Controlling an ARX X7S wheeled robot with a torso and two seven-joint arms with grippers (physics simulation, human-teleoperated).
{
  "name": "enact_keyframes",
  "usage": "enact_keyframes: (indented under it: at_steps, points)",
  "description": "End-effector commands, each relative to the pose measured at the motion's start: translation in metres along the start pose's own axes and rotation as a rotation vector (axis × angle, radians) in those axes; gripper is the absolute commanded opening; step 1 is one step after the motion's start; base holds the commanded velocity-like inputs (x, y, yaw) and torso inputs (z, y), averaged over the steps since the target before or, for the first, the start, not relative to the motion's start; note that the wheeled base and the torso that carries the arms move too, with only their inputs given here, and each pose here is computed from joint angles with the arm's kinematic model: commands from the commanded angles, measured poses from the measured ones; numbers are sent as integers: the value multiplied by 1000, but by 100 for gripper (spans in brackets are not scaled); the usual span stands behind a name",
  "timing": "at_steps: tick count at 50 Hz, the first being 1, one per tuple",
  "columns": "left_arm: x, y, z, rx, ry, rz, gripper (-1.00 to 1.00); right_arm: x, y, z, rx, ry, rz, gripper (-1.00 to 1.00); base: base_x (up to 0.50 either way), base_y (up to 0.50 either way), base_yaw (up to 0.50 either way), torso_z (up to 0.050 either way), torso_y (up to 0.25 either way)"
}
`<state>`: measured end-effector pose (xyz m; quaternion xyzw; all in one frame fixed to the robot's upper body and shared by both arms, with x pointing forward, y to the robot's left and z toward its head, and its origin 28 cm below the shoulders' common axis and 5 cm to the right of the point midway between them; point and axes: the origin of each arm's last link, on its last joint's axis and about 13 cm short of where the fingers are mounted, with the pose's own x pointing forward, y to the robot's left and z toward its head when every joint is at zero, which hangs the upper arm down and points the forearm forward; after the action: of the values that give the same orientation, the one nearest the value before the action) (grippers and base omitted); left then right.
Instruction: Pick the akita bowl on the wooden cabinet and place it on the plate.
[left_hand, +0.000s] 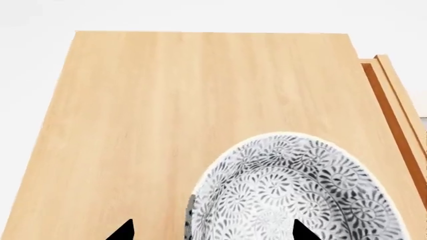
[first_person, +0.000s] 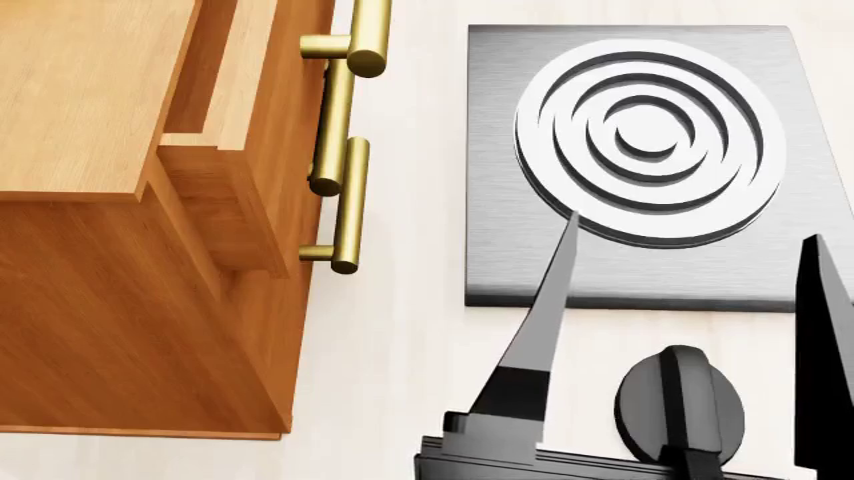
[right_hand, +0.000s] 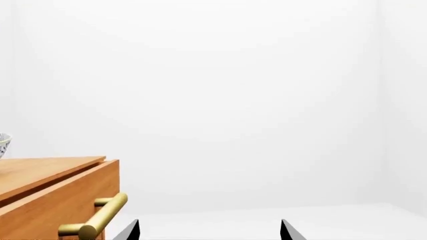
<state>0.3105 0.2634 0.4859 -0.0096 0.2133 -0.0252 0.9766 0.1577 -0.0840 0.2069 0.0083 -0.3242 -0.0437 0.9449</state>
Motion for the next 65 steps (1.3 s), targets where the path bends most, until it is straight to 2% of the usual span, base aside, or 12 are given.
enact_keyframes:
  at_steps: [1, 10, 11, 20, 29, 31, 37, 39, 47, 54, 55, 65]
  points:
    - [11, 6, -5, 20, 35, 35, 100, 0, 0, -1, 0, 2, 1, 100, 0, 0, 0, 0, 0]
    - [13, 6, -15, 31, 44, 40, 100, 1, 1, -2, -2, 6, 2, 100, 0, 0, 0, 0, 0]
    - [13, 6, -15, 42, 39, 44, -100, 1, 1, -2, -3, 7, 2, 100, 0, 0, 0, 0, 0]
    - [12, 7, -14, 119, 1, 117, -100, 1, 0, -1, -3, 3, -1, 100, 0, 0, 0, 0, 0]
    - [8, 10, -11, 127, -29, 135, -100, 1, 2, -2, -3, 4, 3, 100, 0, 0, 0, 0, -2]
    - [7, 9, -11, 192, -25, 182, -100, 1, 1, -3, -3, 6, 1, 100, 0, 0, 0, 0, 0]
    - [8, 6, -8, 194, -73, 163, -100, 1, 0, -1, -3, 2, -5, 100, 0, 0, 0, 0, -2]
    - [5, 3, -5, 230, -129, 158, -100, 1, 0, -1, -3, 1, -8, 100, 0, 0, 0, 0, 0]
    - [1, -11, -1, 371, -224, 157, -100, 1, -1, 1, -3, -6, -16, 100, 0, 0, 0, 0, 0]
    - [-1, -17, 1, 454, -272, 147, -100, 1, -2, 3, -2, -10, -20, 100, 0, 0, 0, 0, 0]
    - [-2, -19, 2, 482, -305, 140, -100, 1, -2, 4, -2, -13, -22, 100, 0, 0, 0, 0, 0]
    - [-5, -23, 7, 514, -349, 142, -100, 1, -3, 5, 1, -17, -28, 100, 0, 0, 0, 0, 0]
